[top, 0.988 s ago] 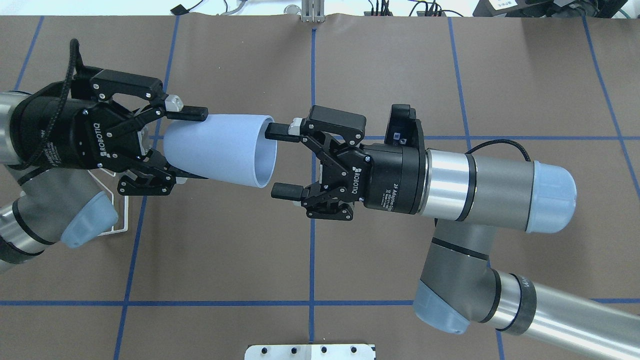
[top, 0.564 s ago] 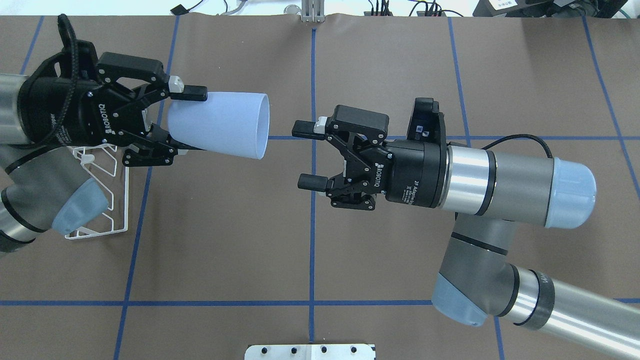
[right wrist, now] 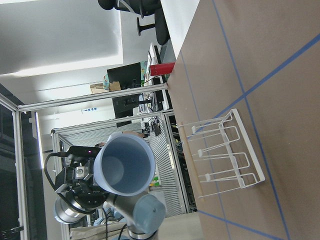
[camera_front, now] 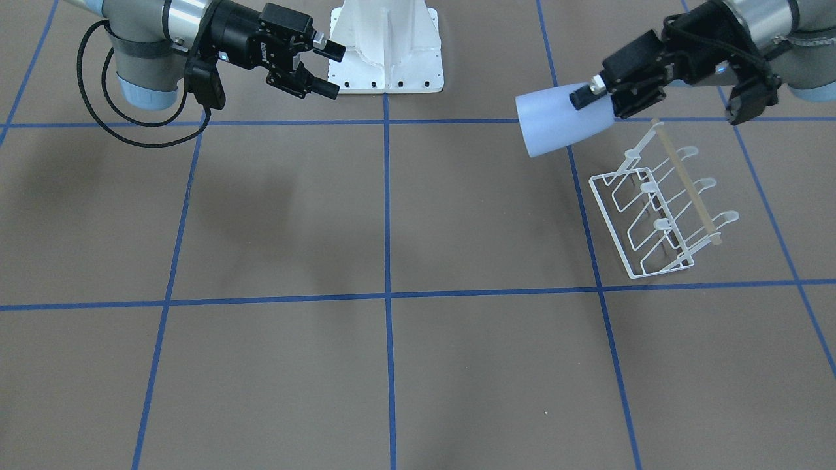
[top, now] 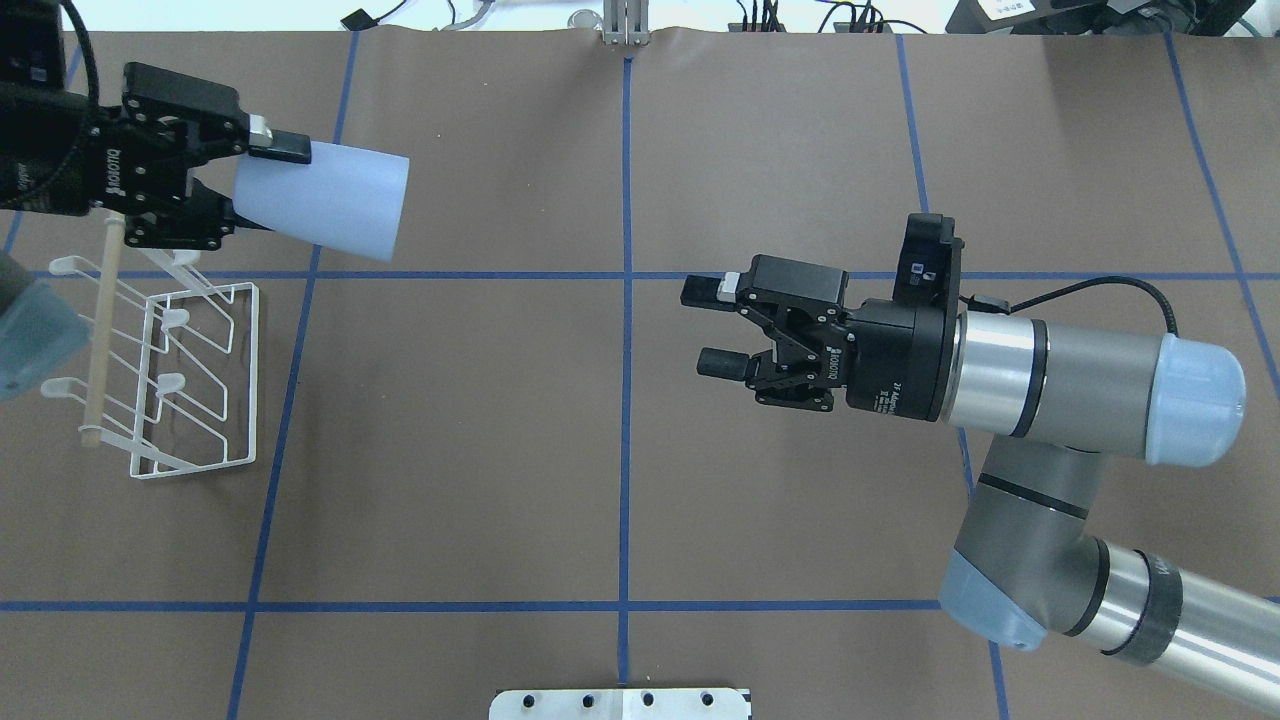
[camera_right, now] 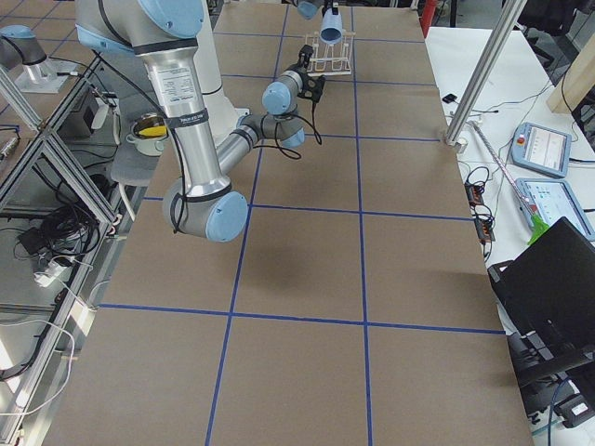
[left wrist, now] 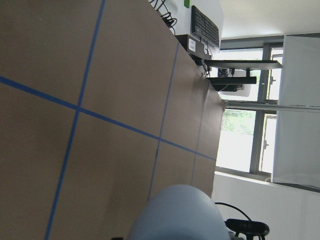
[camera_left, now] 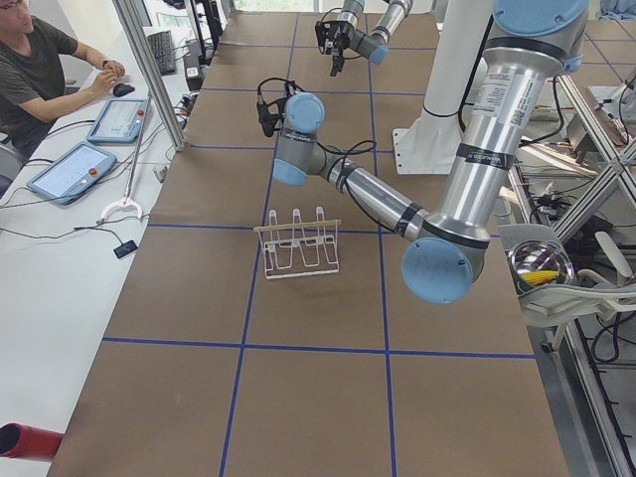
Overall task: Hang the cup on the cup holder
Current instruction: 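Carry the cup with the left gripper above the rack while the right arm withdraws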
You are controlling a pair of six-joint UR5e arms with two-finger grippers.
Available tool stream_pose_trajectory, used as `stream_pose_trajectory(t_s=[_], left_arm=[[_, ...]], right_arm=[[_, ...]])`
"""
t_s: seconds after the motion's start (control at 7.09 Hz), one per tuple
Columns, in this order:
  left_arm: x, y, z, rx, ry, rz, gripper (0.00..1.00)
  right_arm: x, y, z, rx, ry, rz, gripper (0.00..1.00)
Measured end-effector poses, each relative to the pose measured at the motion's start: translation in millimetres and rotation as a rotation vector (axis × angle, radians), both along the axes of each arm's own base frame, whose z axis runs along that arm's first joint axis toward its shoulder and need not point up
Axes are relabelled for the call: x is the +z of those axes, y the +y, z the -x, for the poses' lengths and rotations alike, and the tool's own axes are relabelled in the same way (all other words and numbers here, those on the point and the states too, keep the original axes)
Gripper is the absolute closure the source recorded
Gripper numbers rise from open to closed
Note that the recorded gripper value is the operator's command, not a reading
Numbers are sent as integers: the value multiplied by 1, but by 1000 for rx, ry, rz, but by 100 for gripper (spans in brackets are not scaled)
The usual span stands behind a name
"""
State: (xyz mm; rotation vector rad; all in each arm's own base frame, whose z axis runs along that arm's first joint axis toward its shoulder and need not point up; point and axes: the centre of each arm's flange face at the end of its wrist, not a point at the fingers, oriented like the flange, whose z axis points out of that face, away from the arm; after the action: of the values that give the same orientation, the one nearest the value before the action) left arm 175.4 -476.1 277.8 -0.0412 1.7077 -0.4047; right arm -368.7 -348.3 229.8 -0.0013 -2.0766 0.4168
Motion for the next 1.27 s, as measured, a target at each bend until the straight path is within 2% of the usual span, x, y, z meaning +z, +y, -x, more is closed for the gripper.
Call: stream_pose_trajectory(t_s=[0.14, 0.28, 0.42, 0.71, 0.85, 1.13, 1.27], left_arm=[[17, -22, 22, -41, -97, 8, 100], [29, -40, 41, -76, -196, -25, 100], [38, -50, 57, -107, -265, -61, 100], [54, -61, 69, -153, -373, -109, 100], [66, -62, 70, -178, -434, -155, 100], [76, -62, 66, -185, -549, -197, 100], [71, -59, 61, -172, -617, -199, 100]], right_arm=[[7, -5, -3, 18, 22, 1, 0], [14, -11, -6, 48, 58, -18, 0], [21, -16, -7, 85, 118, -55, 0], [52, -26, -16, 166, 281, -149, 0], [71, -33, -25, 208, 374, -199, 0], [100, -64, -41, 288, 634, -290, 0], [115, -78, -48, 303, 765, -331, 0]])
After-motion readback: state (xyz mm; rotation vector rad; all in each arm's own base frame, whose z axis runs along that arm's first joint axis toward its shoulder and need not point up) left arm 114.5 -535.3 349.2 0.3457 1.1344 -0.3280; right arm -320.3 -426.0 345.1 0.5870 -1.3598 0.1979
